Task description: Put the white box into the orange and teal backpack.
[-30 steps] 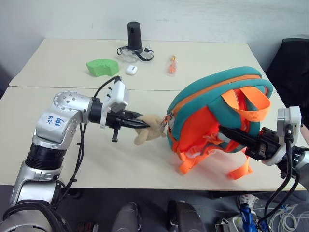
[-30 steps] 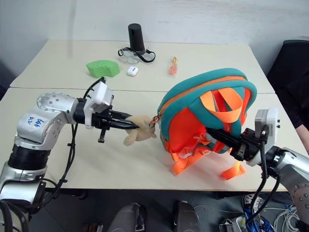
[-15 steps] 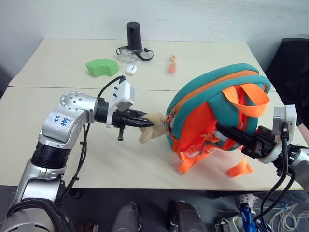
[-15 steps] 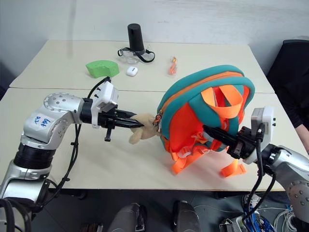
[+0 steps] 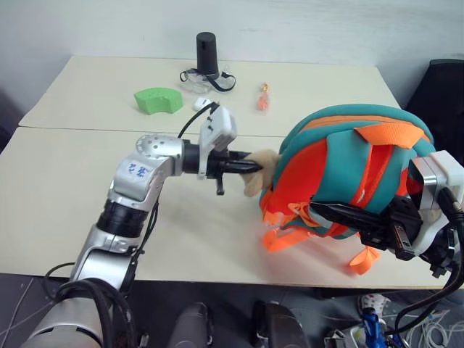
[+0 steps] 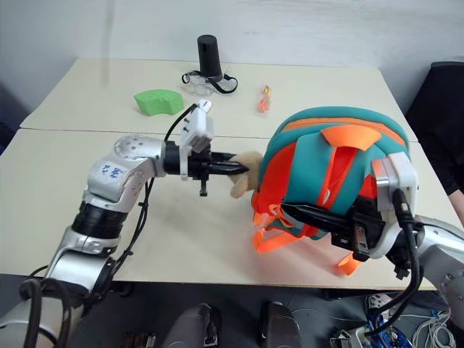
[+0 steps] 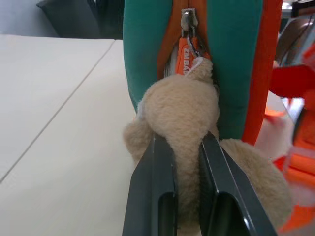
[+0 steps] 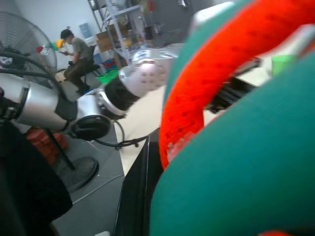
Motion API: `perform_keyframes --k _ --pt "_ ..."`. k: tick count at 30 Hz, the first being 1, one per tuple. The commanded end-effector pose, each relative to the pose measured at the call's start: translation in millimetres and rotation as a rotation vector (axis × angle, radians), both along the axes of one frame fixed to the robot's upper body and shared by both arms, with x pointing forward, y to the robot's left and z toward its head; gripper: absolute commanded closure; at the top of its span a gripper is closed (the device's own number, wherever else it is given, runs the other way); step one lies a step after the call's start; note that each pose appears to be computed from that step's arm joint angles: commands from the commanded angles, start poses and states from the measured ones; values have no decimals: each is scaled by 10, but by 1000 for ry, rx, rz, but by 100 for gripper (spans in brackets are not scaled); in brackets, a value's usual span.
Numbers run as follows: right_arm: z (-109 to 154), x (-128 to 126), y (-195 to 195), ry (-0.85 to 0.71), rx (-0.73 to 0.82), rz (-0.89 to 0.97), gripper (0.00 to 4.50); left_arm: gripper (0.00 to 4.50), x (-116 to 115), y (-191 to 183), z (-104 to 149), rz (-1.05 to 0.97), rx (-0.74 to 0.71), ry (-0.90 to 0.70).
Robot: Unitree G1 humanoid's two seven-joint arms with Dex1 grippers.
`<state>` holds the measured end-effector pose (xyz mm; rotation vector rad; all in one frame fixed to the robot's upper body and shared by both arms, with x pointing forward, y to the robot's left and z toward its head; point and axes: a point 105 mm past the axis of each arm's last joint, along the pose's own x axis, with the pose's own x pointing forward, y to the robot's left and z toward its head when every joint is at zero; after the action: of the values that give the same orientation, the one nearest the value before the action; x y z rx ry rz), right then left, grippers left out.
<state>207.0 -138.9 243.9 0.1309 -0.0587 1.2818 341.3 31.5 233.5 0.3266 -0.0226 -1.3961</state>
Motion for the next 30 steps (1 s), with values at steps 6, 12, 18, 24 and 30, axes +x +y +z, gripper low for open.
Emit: perform_keyframes --k 6,12,18,24,30 --pt "51 94 -295 -34 -64 -106 450 436 -21 778 215 37 145 -77" --pt "80 97 -378 -37 -71 -117 450 436 -9 1084 259 60 243 -91" --pt "59 116 -258 -45 -53 -96 450 436 -214 792 -8 -52 215 -45" --pt "47 121 -140 -48 -42 -83 450 436 -317 570 -372 -58 227 -6" --pt "106 136 -67 -62 -11 -78 450 436 -243 610 -770 -2 354 -22"
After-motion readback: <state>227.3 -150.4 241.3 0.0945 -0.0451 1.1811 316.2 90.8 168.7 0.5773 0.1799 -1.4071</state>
